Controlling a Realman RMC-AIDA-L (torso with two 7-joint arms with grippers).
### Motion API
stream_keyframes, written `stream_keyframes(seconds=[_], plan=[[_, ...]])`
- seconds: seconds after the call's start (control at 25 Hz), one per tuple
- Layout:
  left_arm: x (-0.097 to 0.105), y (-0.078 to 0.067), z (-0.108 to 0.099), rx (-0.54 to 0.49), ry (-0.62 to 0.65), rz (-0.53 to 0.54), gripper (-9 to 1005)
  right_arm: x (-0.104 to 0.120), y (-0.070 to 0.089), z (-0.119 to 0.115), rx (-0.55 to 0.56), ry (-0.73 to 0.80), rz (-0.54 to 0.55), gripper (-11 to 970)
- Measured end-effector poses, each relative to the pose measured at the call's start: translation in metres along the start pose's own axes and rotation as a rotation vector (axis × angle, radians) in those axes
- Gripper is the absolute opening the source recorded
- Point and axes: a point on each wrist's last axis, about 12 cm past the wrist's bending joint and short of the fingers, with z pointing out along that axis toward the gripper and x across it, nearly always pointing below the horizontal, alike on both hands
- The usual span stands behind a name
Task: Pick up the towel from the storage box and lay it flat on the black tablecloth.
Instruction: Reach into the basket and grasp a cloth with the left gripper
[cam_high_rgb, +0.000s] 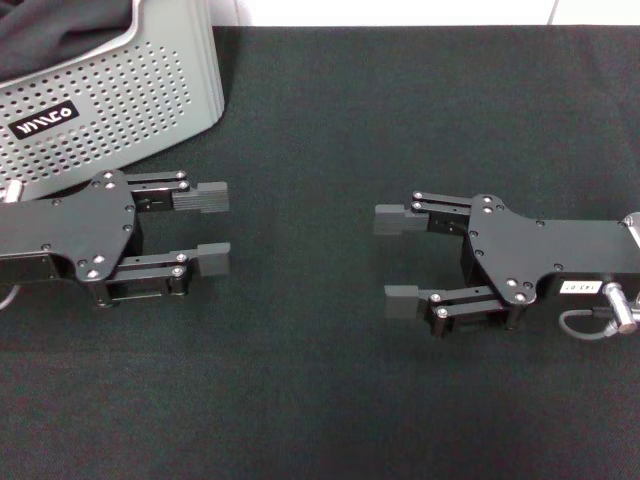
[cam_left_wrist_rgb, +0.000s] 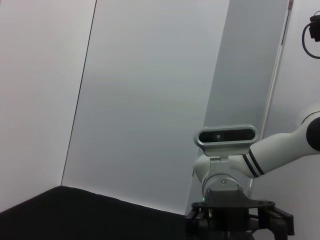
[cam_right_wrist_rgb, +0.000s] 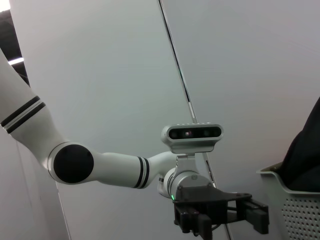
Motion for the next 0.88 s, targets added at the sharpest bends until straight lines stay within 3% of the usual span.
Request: stream_keyframes(seconds=[0.6,0.72,0.88], plan=[[-0.003,0.001,0.000,-0.006,-0.018,-0.007,637,0.001,0.000,-0.001,0.007,0.001,0.000,829],[-0.016,0.005,-0.004,-0.035,-0.045,-0.019,637,0.003,0.001,-0.002,0.014,0.002,-0.004,829],[-0.058,0.011,-0.020,-0.180,-0.022,0.005,637,0.004,0.000,-0.003,0.030,0.009,-0.003,828]])
